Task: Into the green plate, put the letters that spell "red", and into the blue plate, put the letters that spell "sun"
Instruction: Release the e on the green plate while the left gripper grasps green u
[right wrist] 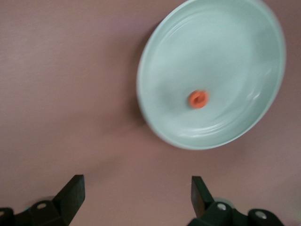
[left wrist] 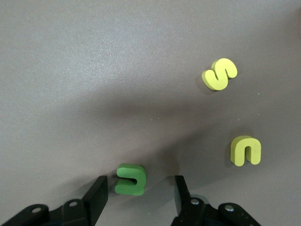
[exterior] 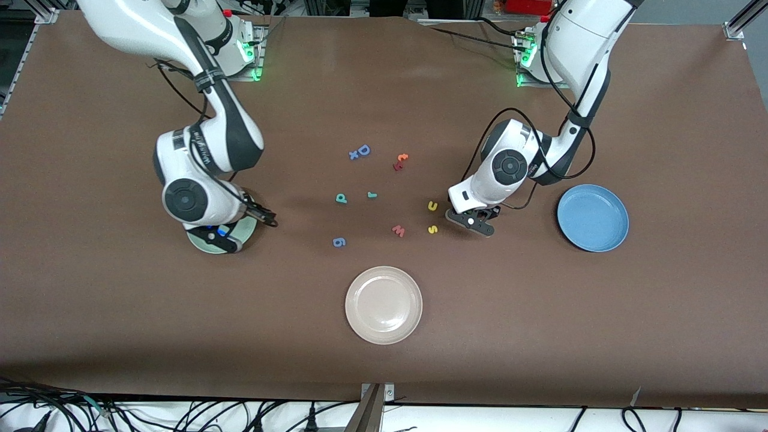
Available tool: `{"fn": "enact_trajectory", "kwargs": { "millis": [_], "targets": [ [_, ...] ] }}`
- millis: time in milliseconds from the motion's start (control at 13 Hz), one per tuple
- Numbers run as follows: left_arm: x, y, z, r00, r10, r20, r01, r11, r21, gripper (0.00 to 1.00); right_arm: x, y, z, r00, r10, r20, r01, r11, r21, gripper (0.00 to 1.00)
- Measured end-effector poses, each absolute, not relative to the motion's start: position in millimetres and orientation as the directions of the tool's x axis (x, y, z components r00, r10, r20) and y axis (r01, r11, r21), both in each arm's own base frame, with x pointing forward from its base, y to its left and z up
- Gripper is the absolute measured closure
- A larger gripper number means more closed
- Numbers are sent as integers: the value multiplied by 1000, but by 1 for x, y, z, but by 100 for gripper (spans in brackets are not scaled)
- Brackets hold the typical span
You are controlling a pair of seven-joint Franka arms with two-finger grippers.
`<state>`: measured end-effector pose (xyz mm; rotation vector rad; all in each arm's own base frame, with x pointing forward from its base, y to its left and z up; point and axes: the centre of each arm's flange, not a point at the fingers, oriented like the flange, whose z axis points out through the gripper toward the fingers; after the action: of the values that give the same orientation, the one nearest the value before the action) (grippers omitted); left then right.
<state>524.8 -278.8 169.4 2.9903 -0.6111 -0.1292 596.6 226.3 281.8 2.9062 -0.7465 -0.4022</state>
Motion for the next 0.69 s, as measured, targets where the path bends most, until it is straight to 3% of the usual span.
{"fn": "enact_trajectory", "kwargs": {
  "millis": [691],
  "targets": [
    [529, -275, 170, 895, -445, -35, -443, -895, 57, 59, 548, 350, 226, 754, -645, -123, -638, -764, 95, 4]
  ]
}}
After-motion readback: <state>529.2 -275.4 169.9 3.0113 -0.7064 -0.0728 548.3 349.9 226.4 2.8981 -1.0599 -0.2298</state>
